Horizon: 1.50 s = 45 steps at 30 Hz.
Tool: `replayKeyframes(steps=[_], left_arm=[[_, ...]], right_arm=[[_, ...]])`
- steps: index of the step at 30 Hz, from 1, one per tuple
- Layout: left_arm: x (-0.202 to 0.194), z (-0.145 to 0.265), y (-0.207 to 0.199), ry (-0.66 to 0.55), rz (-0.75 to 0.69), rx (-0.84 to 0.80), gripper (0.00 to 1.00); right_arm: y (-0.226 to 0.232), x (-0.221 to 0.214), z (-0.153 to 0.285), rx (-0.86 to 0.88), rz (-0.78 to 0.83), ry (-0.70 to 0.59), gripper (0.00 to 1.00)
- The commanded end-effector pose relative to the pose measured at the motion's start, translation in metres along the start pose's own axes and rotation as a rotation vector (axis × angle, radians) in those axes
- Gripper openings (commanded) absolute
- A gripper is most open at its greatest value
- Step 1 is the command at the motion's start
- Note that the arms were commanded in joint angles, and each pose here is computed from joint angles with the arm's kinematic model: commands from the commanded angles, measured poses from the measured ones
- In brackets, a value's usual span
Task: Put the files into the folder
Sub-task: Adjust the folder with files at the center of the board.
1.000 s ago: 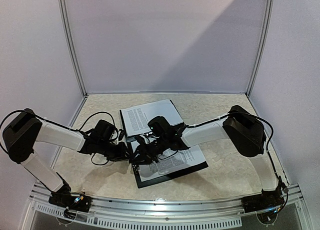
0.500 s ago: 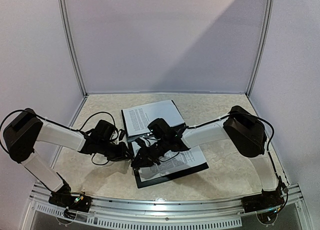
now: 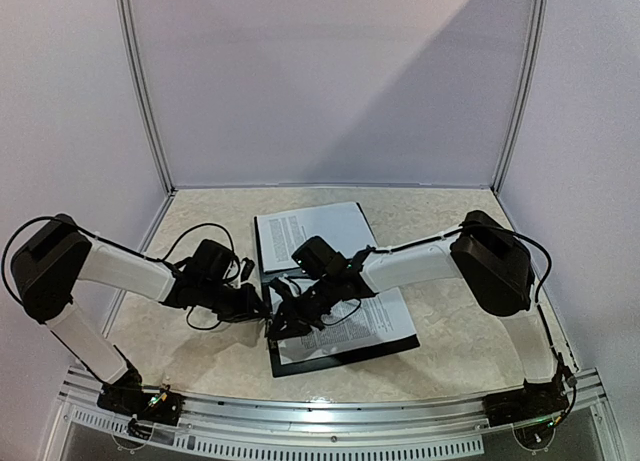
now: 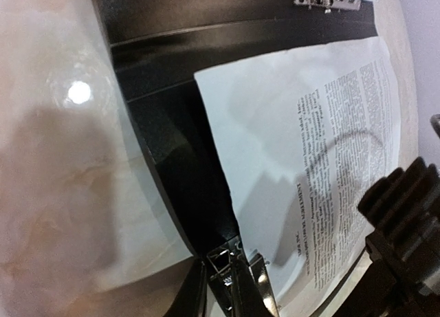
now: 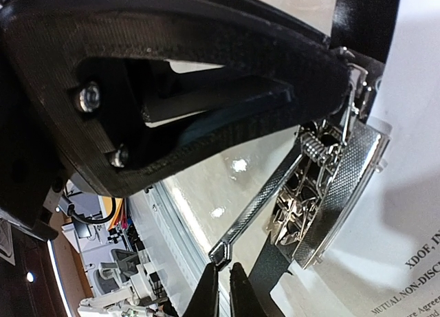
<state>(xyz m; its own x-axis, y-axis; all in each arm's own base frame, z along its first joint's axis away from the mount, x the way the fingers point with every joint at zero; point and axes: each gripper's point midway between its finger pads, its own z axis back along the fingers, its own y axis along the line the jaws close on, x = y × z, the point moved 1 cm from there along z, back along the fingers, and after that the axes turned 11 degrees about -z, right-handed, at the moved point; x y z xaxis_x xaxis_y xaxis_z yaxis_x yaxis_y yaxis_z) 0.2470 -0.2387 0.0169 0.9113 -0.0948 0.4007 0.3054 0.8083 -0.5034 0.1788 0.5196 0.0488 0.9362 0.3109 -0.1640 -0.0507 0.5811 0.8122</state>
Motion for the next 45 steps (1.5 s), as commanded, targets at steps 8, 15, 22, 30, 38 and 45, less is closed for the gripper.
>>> replayKeyframes(steps=[8, 15, 22, 30, 38, 45], left_arm=[[-0.051, -0.012, 0.03, 0.174, 0.025, 0.124, 0.09], [-0.054, -0.012, 0.031, 0.177, 0.028, 0.125, 0.08], [-0.055, -0.011, 0.032, 0.175, 0.028, 0.127, 0.08], [-0.055, -0.011, 0.032, 0.178, 0.022, 0.13, 0.07], [-0.058, -0.011, 0.034, 0.178, 0.026, 0.129, 0.06], [-0.058, -0.012, 0.034, 0.184, 0.027, 0.126, 0.06]], right_arm=[[-0.023, -0.003, -0.011, -0.055, -0.072, 0.005, 0.09], [-0.015, 0.003, -0.015, -0.03, -0.102, 0.001, 0.1], [-0.014, 0.003, -0.016, -0.02, -0.123, 0.008, 0.11], [-0.026, -0.001, -0.016, -0.052, -0.149, 0.008, 0.03], [-0.05, -0.009, -0.017, -0.132, -0.135, 0.003, 0.02], [-0.033, -0.002, -0.019, -0.05, -0.155, -0.018, 0.09]])
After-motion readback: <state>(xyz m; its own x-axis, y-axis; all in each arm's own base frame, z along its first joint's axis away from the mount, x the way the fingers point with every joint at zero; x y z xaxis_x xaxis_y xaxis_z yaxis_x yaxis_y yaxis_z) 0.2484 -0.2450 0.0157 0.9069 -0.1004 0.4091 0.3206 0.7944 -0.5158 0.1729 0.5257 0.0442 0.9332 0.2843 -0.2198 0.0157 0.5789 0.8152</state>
